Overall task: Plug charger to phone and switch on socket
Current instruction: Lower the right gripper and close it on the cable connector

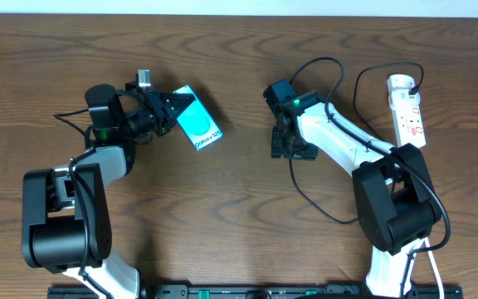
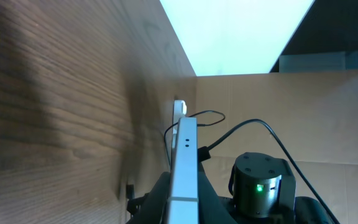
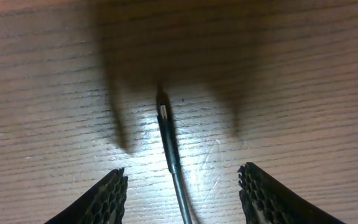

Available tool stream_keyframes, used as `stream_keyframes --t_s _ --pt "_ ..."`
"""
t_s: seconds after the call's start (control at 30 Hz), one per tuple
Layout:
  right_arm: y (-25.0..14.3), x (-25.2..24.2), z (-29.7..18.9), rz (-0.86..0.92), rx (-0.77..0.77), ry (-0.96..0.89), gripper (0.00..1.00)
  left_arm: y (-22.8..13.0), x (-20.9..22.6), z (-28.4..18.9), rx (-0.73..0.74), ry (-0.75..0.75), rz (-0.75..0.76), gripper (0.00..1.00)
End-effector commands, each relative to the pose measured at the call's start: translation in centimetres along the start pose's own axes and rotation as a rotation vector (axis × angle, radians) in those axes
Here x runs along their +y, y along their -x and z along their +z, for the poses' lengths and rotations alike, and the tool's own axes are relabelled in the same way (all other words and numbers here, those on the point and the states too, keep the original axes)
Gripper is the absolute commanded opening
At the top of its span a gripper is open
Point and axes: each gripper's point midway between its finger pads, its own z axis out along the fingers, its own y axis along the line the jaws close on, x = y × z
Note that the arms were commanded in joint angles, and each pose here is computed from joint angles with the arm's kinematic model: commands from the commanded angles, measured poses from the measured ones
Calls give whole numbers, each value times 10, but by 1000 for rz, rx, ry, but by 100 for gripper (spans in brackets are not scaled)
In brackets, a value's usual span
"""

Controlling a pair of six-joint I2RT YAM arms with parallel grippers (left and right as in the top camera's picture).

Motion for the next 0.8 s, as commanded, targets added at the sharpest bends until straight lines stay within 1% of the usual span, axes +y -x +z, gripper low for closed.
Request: stream_keyframes --t_s 0.0,0.17,0.3,0.5,0.77 --pt "-7 0 12 16 40 -6 56 3 -6 0 -4 -9 23 7" --pt "-9 4 16 16 59 13 53 3 -5 0 -7 -8 24 8" --pt "-7 5 17 16 51 18 54 4 -5 0 -11 -6 24 6" --pt "-7 5 17 16 51 18 53 4 -5 0 -13 -5 24 7" --pt "-7 5 17 8 51 18 44 4 -5 0 -13 -5 23 7"
